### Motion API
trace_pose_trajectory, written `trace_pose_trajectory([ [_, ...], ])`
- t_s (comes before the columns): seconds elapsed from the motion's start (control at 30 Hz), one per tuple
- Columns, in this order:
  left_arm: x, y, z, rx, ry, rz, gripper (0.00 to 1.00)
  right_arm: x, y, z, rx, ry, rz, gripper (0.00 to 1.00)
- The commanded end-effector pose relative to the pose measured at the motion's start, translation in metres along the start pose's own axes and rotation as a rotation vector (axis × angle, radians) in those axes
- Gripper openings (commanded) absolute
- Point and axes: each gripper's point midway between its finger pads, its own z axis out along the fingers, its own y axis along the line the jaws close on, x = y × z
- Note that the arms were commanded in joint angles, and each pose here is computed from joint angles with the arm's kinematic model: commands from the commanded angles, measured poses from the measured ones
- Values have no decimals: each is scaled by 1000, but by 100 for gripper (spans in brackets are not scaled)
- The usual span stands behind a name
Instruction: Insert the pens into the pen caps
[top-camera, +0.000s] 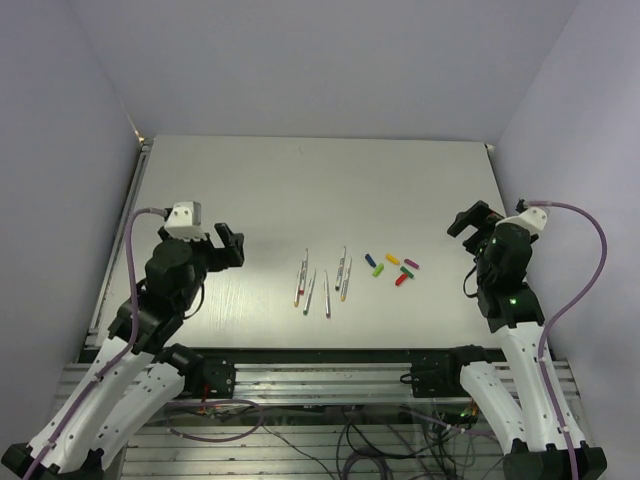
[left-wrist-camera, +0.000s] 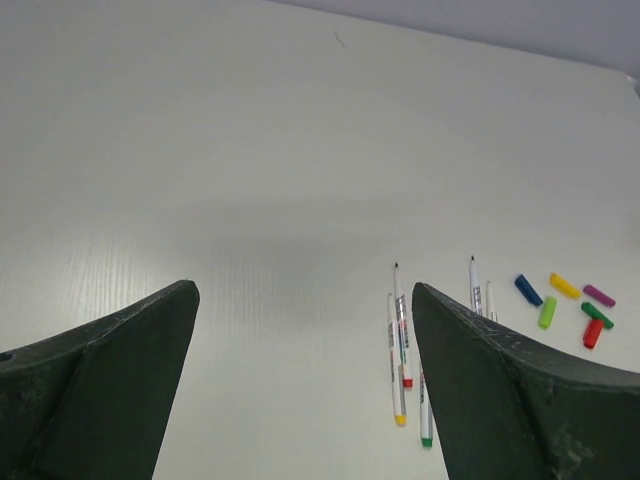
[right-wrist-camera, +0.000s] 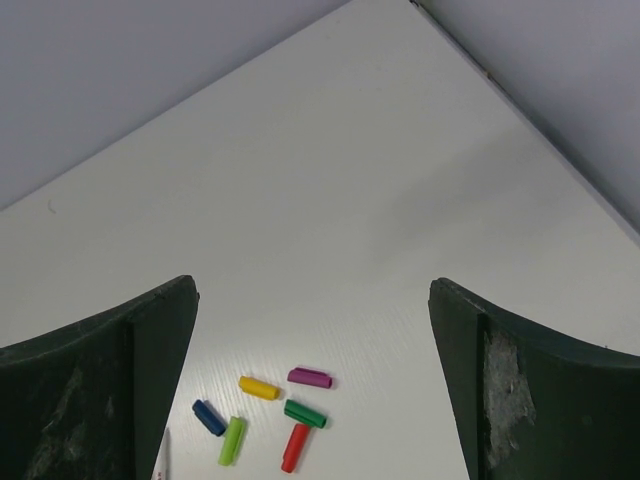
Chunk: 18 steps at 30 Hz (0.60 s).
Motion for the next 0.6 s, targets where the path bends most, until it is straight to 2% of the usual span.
trace_pose_trajectory([
  [0.0, 11, -13, -2, 84, 21, -27, 99, -5, 4, 1, -15, -26, 25, 100],
  [0.27, 43, -41, 16, 176, 100, -21, 99, 8, 19, 5, -76, 59, 36, 100],
  [0.37, 52, -53, 25, 136, 103, 40, 99, 14, 12, 10, -2, 89, 103, 100],
  [0.47, 66, -79, 31, 139, 135, 109, 99, 17, 17, 13, -38, 99, 62, 100],
  [0.57, 78, -92, 39, 155, 152, 103, 99, 18, 23, 11, -81, 107, 46, 100],
])
